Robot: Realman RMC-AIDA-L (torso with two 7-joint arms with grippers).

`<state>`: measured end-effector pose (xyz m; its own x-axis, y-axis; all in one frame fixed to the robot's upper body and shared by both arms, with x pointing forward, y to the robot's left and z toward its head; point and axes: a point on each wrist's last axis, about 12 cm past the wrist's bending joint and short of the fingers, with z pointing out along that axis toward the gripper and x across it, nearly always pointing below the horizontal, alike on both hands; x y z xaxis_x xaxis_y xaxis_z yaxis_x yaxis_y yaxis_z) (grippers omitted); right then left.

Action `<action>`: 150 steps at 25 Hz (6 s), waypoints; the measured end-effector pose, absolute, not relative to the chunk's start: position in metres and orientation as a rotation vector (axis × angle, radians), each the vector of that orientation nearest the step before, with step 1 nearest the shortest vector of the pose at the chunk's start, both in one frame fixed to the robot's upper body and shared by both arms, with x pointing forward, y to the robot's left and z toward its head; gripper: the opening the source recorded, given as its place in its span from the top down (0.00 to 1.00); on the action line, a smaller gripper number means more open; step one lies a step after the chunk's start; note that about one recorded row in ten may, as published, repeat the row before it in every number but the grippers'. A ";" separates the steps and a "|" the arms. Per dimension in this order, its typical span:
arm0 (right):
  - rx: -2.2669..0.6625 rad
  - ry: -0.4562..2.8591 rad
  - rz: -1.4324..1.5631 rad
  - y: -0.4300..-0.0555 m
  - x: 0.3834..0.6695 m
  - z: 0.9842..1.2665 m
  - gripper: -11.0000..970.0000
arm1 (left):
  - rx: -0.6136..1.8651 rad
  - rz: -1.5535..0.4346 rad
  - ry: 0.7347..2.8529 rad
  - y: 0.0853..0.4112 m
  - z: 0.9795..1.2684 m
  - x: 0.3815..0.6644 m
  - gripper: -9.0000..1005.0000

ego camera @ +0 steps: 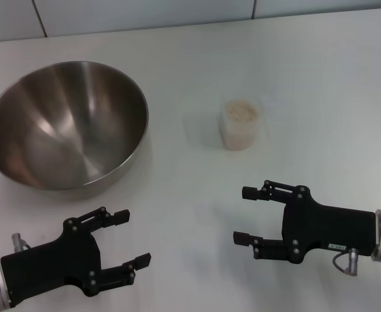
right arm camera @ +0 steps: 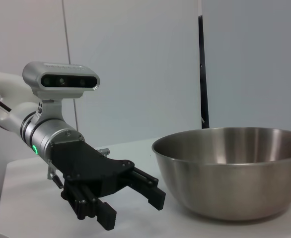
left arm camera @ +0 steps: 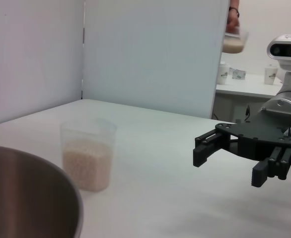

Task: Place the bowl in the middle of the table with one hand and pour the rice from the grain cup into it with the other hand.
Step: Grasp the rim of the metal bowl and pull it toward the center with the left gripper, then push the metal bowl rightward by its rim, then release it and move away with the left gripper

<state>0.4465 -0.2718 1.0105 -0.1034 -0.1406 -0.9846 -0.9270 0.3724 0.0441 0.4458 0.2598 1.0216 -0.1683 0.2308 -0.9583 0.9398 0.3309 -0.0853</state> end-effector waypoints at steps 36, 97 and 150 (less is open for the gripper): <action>-1.002 1.531 0.893 -0.267 0.450 1.010 0.21 | 0.577 -0.319 2.107 0.300 1.126 0.606 0.19; -1.012 1.544 0.904 -0.264 0.453 1.010 0.20 | 0.706 -0.586 2.288 0.290 1.158 0.646 0.95; -1.014 1.551 0.896 -0.263 0.454 1.008 0.21 | 0.821 -0.581 2.182 0.250 1.149 0.647 0.80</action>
